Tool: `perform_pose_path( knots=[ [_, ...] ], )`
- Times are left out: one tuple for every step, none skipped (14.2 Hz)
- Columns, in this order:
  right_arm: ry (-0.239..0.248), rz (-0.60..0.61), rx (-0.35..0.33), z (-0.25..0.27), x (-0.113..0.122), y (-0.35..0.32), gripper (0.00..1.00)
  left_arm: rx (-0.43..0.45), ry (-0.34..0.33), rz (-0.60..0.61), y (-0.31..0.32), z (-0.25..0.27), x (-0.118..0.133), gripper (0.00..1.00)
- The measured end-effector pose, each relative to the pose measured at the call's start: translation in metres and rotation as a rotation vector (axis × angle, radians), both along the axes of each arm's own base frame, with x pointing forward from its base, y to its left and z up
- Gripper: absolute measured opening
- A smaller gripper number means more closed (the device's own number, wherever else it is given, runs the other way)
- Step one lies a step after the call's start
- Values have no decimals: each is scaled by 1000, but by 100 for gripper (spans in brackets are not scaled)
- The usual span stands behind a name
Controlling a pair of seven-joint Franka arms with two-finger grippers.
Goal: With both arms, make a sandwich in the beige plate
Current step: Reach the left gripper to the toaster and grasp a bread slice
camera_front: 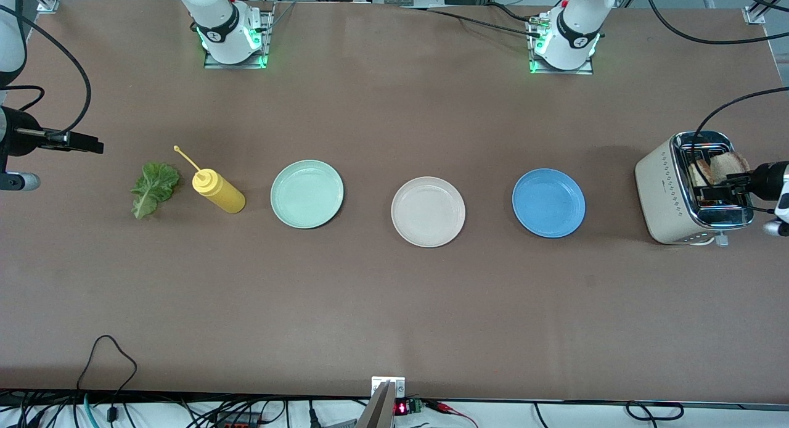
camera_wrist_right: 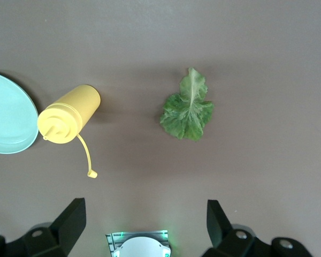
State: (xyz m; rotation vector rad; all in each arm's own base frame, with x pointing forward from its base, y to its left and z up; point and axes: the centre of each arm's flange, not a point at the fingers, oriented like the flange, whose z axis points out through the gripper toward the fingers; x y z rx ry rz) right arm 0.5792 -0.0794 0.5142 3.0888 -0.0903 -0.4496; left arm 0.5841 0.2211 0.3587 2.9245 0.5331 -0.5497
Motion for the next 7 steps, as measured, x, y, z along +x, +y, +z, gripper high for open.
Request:
perform_pose_path(
  knots=[
    [11,23,10,-2,-1,-3,100,-7,20,-1,-2,-3,-2,100],
    [25,52,24,-4,-3,-8,100,-12,33,-1,-5,-3,-3,100],
    [38,74,37,-8,-4,-14,100,-18,50,-2,-8,-3,-4,99],
    [47,85,47,-11,-5,-21,100,-23,67,-1,-10,-3,-6,98],
    [51,90,53,-13,-5,-27,100,-27,78,-2,-11,-3,-8,89],
    [53,92,56,-15,-5,-29,100,-29,85,-2,-11,-4,-9,78],
    [54,94,57,-15,-5,-30,100,-30,89,-2,-11,-4,-9,65]
  ],
)
